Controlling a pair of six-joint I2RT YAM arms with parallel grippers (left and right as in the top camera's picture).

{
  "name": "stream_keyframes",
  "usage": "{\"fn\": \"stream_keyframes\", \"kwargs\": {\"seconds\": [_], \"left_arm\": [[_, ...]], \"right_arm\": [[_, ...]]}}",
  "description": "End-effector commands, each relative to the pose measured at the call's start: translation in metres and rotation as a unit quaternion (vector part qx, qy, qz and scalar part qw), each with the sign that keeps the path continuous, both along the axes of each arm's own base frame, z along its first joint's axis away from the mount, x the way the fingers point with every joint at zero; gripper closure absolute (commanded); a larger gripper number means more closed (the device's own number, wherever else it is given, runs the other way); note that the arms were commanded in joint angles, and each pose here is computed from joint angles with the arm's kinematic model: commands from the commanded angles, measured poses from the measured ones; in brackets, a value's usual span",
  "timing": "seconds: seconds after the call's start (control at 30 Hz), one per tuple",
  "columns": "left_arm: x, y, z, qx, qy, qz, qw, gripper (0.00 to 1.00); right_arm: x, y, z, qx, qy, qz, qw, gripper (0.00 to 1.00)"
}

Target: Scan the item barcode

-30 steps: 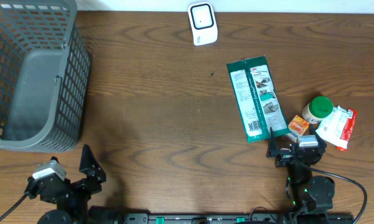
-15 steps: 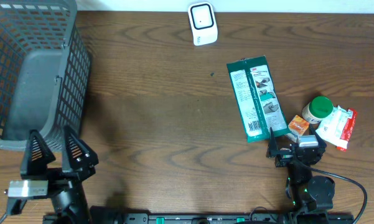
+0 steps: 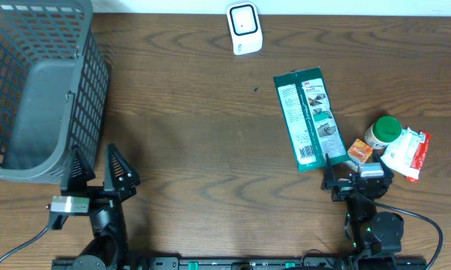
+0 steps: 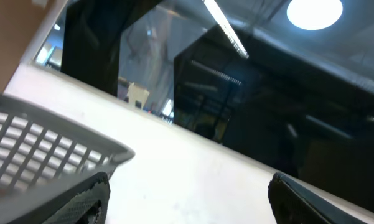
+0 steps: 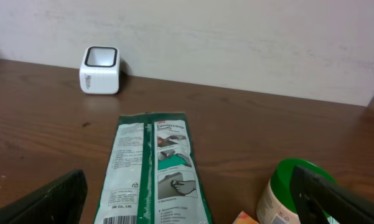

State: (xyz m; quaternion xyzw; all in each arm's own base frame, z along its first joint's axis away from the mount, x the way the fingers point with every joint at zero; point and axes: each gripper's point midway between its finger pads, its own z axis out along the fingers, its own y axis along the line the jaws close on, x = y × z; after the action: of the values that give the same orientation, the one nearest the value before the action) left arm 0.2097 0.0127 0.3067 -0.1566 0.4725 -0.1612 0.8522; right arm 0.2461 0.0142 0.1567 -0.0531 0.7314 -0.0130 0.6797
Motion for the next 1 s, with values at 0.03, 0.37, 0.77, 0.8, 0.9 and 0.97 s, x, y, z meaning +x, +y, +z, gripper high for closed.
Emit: {"fn": "stream_keyframes", "kwargs": {"seconds": [0.03,0.37,0.77,0.8,0.9,0.97], "left_arm": [[0.006,-0.002,-0.015,0.005,0.019,-0.003,1.000,0.18],[0.034,-0.005,-0.103,0.024,0.208,-0.004,0.978,0.18],[0.034,-0.023,-0.169,0.134,0.337,-0.039,0.931,0.18],[0.034,-0.028,-0.170,0.158,0.336,-0.049,0.927,0.18],[0.033,-0.039,-0.169,0.217,0.327,-0.070,0.917,0.18],[0.033,-0.040,-0.169,0.227,0.325,-0.070,0.915,0.18]], "right_arm": [[0.000,0.000,0.000,0.004,0.000,0.000,1.000,0.01],[0.000,0.000,0.000,0.004,0.000,0.000,1.000,0.01],[0.000,0.000,0.000,0.004,0.000,0.000,1.000,0.01],[0.000,0.000,0.000,0.004,0.000,0.000,1.000,0.01],[0.000,0.000,0.000,0.004,0.000,0.000,1.000,0.01],[0.000,0.000,0.000,0.004,0.000,0.000,1.000,0.01]]}}
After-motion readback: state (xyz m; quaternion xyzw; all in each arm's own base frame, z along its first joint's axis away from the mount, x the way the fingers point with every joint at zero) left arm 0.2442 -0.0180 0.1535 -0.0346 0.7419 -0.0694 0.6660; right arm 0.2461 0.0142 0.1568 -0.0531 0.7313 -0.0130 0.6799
